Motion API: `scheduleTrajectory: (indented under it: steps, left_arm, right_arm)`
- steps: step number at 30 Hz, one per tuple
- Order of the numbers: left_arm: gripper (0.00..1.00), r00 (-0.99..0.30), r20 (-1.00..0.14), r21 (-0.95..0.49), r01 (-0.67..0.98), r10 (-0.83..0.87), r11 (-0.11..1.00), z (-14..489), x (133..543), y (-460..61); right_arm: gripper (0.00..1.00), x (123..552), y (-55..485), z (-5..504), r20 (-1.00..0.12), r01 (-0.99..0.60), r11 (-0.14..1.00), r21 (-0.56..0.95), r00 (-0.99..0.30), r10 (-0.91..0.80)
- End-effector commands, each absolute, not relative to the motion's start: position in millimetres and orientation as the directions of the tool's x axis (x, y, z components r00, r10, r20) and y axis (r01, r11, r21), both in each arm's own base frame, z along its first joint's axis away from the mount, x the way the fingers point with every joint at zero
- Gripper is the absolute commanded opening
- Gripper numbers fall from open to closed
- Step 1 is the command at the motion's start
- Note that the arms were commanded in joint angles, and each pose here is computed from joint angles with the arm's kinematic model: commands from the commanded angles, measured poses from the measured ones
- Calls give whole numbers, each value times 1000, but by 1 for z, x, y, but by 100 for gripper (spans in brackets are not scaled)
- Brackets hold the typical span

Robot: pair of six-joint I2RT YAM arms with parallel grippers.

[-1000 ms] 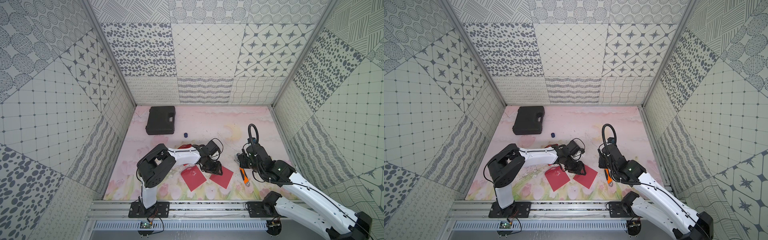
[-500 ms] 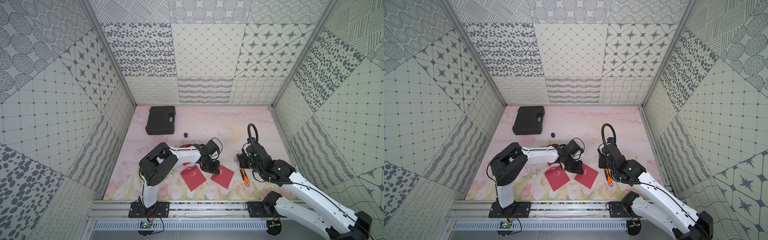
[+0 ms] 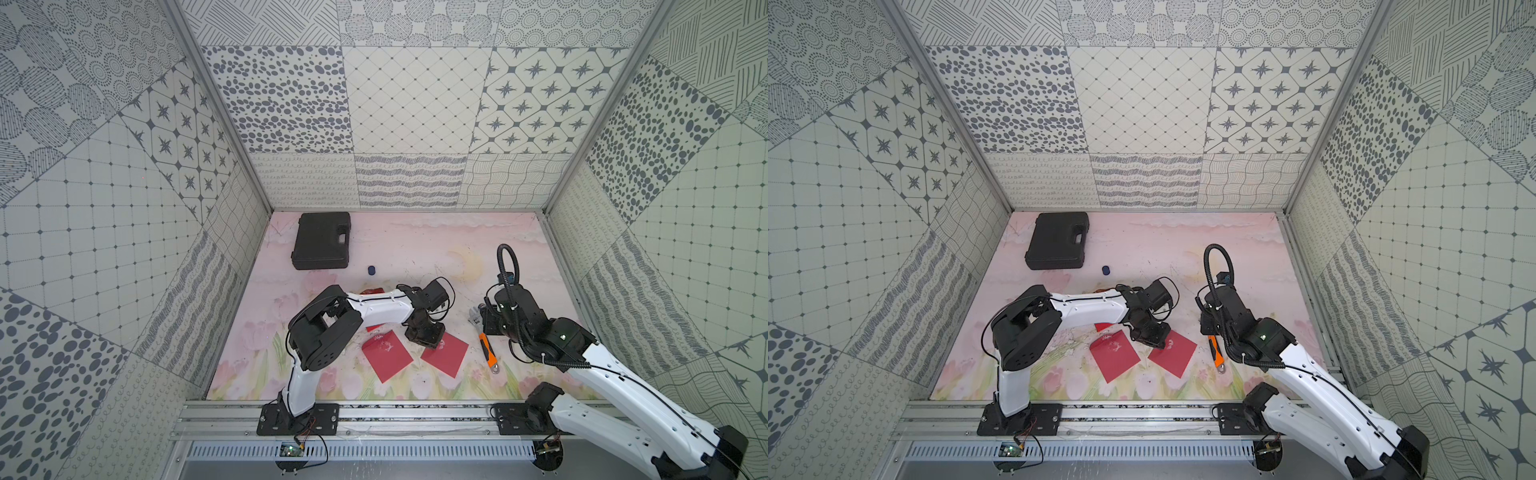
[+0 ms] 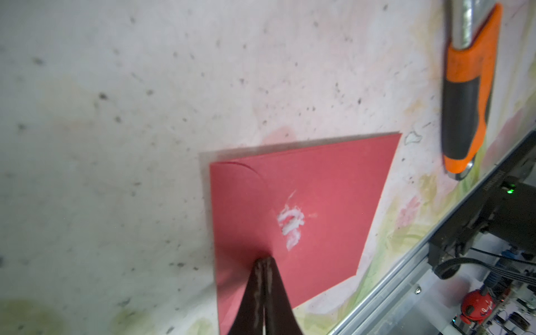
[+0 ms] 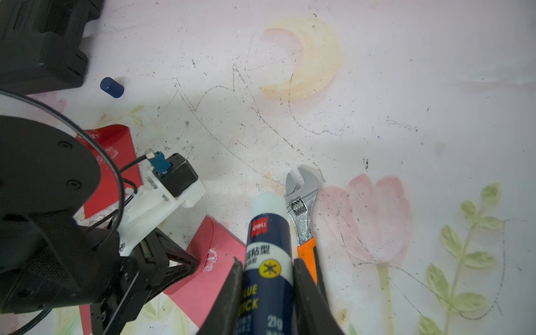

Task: Seal the envelope with a glue stick
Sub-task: Seal the envelope at the center of the board.

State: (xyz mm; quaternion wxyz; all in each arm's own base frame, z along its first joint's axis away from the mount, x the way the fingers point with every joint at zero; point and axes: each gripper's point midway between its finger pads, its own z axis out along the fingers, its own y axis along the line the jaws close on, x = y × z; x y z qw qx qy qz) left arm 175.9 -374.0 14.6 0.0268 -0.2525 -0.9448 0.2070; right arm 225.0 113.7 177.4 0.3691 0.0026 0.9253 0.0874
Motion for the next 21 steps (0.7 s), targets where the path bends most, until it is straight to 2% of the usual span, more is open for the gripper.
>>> scheduleTrajectory:
  steps: [1,7,16,21]
  left_arm:
    - [7,-848,26,-36,528,529,848,-21,177,-314]
    - [12,-856,18,35,517,517,855,-22,176,-314]
    - [2,-847,52,212,527,529,823,-31,167,-305]
    - [4,-845,38,200,530,534,824,-28,165,-310]
  right_arm:
    - [0,230,105,202,-739,-60,988,140,-671,64]
    - [0,231,103,205,-750,-71,990,125,-660,47]
    - [0,228,101,210,-767,-96,988,119,-641,30]
    - [0,229,102,211,-770,-106,987,120,-637,25]
